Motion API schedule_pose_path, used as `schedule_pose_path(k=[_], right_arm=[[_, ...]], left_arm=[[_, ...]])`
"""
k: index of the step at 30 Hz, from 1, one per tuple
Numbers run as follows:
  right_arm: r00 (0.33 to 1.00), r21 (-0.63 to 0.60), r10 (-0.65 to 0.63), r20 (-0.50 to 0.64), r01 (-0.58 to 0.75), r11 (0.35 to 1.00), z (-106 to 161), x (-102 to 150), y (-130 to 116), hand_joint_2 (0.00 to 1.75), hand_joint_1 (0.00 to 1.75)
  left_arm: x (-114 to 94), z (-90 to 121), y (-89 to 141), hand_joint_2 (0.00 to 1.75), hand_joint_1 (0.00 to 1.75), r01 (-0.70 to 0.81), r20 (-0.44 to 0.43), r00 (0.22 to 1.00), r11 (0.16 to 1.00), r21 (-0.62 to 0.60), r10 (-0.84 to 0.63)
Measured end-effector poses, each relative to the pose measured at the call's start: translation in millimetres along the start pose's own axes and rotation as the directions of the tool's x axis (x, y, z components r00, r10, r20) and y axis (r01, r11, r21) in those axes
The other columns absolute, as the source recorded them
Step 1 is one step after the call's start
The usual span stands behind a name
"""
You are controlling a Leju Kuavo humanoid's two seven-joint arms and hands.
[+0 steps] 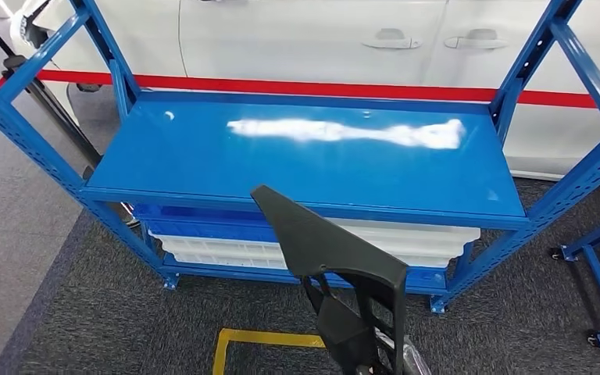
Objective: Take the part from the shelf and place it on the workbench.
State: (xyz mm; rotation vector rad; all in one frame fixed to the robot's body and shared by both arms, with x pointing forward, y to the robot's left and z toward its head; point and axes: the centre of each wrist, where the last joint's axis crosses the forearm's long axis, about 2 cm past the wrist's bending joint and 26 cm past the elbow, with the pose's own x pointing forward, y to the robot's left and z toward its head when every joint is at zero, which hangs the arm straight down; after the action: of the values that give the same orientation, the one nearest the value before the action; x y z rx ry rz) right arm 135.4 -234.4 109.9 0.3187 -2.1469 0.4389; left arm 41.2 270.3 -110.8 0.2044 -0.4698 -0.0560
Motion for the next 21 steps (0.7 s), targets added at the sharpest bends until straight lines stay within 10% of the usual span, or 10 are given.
schedule_pose_path(k=[21], right_arm=[[0.999,-0.013,-0.01,-0.033,0.009,1.0,4.3,-2.6,-0.5,1.75,1.75]], left_arm=[[0.0,0.0,-0.3,1.75,0.0,0.002,-0.004,1.0,1.0,-0.011,-0.002]])
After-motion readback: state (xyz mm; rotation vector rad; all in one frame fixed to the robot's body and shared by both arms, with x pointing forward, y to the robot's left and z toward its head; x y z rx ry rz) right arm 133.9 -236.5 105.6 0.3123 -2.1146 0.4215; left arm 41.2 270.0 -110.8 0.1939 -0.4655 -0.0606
